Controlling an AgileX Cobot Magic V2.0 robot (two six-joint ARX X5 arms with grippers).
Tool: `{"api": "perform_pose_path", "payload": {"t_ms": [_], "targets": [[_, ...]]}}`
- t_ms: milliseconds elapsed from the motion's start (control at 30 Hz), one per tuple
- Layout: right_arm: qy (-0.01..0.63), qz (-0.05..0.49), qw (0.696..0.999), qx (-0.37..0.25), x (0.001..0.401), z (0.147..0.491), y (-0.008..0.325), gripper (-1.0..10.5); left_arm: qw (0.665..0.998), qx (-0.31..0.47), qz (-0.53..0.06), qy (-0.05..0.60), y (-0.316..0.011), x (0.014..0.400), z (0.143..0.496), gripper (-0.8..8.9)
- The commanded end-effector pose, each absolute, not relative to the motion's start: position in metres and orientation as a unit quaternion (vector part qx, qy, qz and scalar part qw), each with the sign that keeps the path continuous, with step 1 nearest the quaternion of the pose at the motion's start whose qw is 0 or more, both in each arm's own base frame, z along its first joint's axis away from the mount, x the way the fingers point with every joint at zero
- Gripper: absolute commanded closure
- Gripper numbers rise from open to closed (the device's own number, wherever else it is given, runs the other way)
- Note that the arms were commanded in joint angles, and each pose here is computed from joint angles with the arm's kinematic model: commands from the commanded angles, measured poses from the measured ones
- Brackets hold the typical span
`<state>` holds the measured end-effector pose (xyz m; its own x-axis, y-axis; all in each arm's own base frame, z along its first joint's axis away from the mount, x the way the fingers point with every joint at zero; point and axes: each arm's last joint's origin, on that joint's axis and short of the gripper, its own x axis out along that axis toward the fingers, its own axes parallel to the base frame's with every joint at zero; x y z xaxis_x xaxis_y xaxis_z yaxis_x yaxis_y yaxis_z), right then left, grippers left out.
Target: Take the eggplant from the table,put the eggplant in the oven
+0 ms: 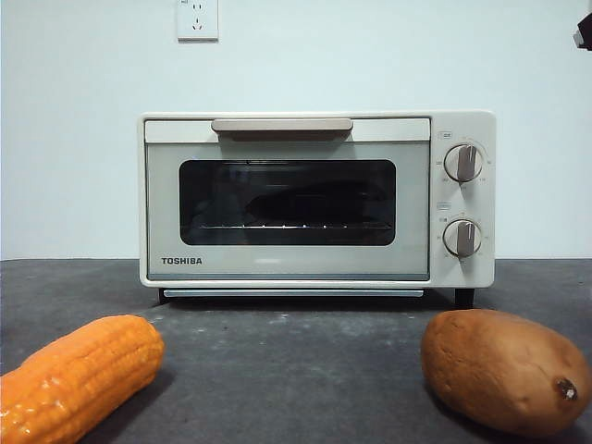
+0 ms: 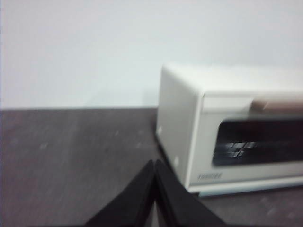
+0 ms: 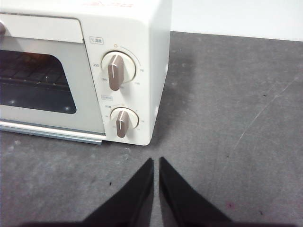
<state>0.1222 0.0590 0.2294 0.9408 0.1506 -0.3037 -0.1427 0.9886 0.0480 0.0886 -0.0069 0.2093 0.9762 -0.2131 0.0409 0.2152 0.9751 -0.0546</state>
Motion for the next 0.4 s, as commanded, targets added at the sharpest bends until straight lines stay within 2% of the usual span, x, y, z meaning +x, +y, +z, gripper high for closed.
{"api": "perform_pose_path", "payload": {"t_ms": [33, 200, 400], "targets": [[0.15, 0.073, 0.986, 0.021, 0.122, 0.231, 0.06, 9.4, 0.995, -0.015, -0.095, -0.014, -0.005, 0.091, 0.196, 8.07], [0.15, 0.073, 0.986, 0.021, 0.122, 0.231, 0.06, 9.4, 0.996, -0.018, -0.085, 0.014, -0.003, 0.095, 0.171, 8.07], [0.15, 0.073, 0.986, 0.021, 0.122, 0.231, 0.06, 9.4, 0.996, -0.02, -0.086, 0.031, -0.003, 0.097, 0.159, 8.07]]}}
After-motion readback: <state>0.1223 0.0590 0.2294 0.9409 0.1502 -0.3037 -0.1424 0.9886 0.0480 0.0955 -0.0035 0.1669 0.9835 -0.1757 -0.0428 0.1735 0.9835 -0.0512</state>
